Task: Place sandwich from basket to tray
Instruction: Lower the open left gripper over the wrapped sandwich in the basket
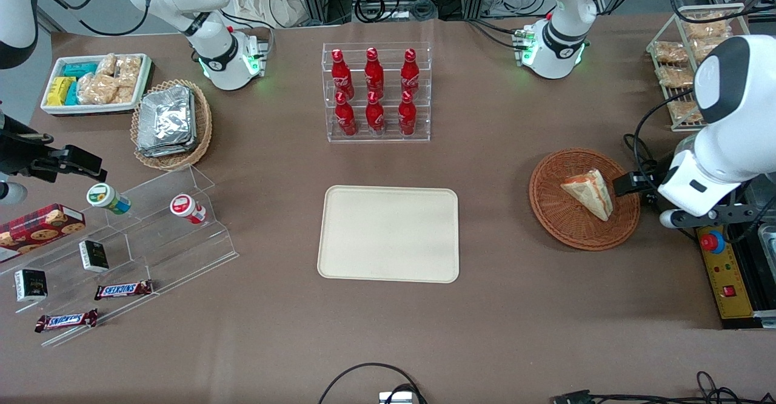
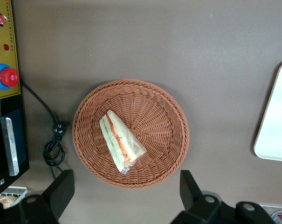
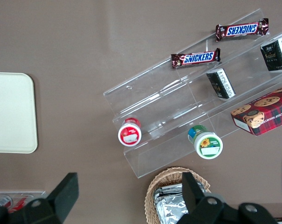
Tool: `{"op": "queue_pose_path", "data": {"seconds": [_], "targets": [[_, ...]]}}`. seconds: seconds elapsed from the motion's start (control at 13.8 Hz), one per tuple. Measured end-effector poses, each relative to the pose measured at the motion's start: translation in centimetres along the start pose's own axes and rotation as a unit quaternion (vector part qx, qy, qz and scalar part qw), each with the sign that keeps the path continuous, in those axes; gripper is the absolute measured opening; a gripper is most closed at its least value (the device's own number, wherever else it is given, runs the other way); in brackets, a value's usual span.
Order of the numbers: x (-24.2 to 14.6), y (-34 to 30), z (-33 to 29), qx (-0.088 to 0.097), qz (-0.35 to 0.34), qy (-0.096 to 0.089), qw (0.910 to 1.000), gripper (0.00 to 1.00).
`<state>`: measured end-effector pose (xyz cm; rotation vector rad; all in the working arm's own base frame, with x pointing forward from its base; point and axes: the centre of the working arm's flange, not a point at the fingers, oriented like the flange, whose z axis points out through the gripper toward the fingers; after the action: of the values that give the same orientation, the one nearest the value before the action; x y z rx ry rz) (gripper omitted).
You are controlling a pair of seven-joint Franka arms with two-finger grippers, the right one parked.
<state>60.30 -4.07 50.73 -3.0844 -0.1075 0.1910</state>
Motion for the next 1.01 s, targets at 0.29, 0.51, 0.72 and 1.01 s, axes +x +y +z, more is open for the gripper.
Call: {"op": "queue_pose_path", "data": {"seconds": [0.29, 0.51, 0.72, 1.01], "targets": [[0.0, 0.6, 1.0, 0.004, -0.074, -0.022, 0.9970, 1.00], [0.7, 0.8, 5.3, 0.012, -0.168, -0.050, 0.9845, 1.00], [0.2, 1.0, 12.1, 0.010, -0.250, -0.035, 0.9675, 1.00], [-3.4, -0.9, 19.3, 0.005, -0.295, -0.019, 0.9554, 1.00]]}}
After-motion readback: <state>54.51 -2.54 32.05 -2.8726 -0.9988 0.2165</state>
